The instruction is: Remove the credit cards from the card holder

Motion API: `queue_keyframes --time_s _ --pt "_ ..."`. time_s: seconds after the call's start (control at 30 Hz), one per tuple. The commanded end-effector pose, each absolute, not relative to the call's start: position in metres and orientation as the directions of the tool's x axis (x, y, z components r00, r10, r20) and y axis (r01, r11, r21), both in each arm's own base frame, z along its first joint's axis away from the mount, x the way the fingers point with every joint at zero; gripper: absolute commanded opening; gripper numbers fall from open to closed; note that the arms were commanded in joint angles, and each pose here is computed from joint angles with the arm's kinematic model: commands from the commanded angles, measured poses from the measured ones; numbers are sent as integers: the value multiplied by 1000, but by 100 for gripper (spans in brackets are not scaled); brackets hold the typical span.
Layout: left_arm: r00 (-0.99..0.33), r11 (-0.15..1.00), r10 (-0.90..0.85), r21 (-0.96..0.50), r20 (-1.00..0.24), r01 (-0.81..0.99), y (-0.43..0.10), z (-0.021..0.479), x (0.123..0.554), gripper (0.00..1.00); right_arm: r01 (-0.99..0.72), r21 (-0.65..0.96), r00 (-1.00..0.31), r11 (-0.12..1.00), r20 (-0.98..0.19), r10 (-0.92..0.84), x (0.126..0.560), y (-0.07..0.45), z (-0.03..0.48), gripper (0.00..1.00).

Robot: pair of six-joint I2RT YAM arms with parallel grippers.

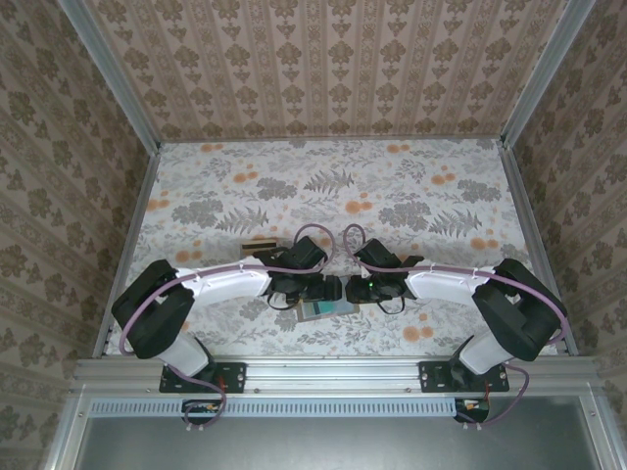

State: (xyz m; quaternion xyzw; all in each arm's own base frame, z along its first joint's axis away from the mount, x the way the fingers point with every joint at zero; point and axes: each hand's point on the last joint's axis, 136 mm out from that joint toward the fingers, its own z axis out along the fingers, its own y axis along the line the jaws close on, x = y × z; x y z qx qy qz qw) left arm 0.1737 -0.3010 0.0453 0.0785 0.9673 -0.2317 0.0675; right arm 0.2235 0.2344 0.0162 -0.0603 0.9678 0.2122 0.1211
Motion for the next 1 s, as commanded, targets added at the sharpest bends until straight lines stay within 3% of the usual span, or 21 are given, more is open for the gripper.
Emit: queue_keyframes --time_s 0.0,0.2,0.5,0.73,0.97 --pt "-965 851 166 -465 -204 245 -316 61 175 88 -162 387 -978 908 -188 -95 206 235 -2 30" --pt "-958 854 184 -447 -218 266 -319 69 177 92 -159 376 -976 913 -199 -88 206 232 0 31" --pt "-952 835 222 -464 -210 297 -334 69 179 86 -133 337 -961 932 -275 -38 215 213 19 35" --pt "-959 865 165 -434 -229 253 -316 69 186 84 -139 352 -948 926 -318 -21 221 212 42 36" --pt "-971 903 65 -401 -232 157 -276 62 188 69 -187 410 -934 893 -356 -32 231 231 71 37"
